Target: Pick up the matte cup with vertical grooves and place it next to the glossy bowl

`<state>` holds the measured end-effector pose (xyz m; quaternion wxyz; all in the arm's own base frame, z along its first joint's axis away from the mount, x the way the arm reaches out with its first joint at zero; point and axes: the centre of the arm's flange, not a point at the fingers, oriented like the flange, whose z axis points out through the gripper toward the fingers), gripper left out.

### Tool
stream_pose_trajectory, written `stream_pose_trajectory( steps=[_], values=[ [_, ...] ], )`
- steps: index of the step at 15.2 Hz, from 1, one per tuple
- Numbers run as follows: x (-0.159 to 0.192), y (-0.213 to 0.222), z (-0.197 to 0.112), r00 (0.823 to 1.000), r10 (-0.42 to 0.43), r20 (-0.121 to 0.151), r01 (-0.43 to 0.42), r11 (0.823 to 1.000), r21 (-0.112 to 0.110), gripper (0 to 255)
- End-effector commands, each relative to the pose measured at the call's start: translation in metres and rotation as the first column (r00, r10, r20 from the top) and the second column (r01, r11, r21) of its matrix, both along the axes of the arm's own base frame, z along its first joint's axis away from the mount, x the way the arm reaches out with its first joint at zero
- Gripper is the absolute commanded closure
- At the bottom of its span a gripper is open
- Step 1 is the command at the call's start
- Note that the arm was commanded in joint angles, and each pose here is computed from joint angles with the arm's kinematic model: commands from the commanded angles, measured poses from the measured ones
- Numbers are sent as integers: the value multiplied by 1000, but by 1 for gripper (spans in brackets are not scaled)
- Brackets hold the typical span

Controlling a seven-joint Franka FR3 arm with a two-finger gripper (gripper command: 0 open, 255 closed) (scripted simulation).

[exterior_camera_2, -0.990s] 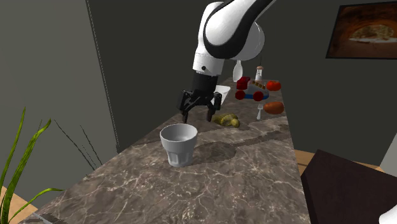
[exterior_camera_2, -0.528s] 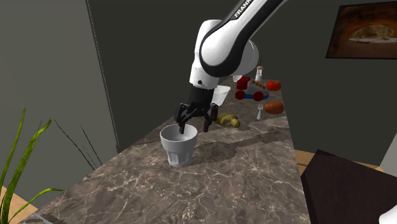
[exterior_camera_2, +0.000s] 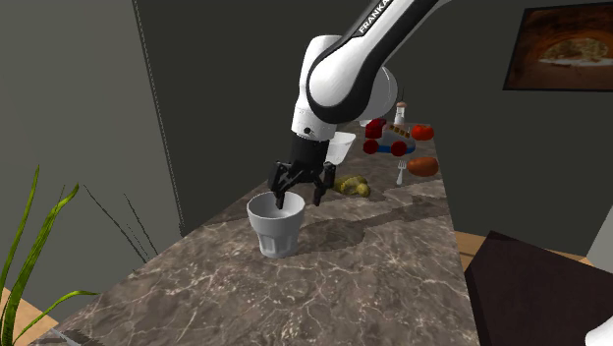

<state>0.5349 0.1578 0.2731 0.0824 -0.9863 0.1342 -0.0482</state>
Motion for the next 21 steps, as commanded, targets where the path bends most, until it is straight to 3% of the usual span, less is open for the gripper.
stream_pose_trajectory(
  steps=[1,10,21],
  values=[
    [0,0,0,1000,0,0,0,1000,0,255],
    [0,0,0,1000,0,0,0,1000,0,255],
    [0,0,58,1000,0,0,0,1000,0,255]
  ],
)
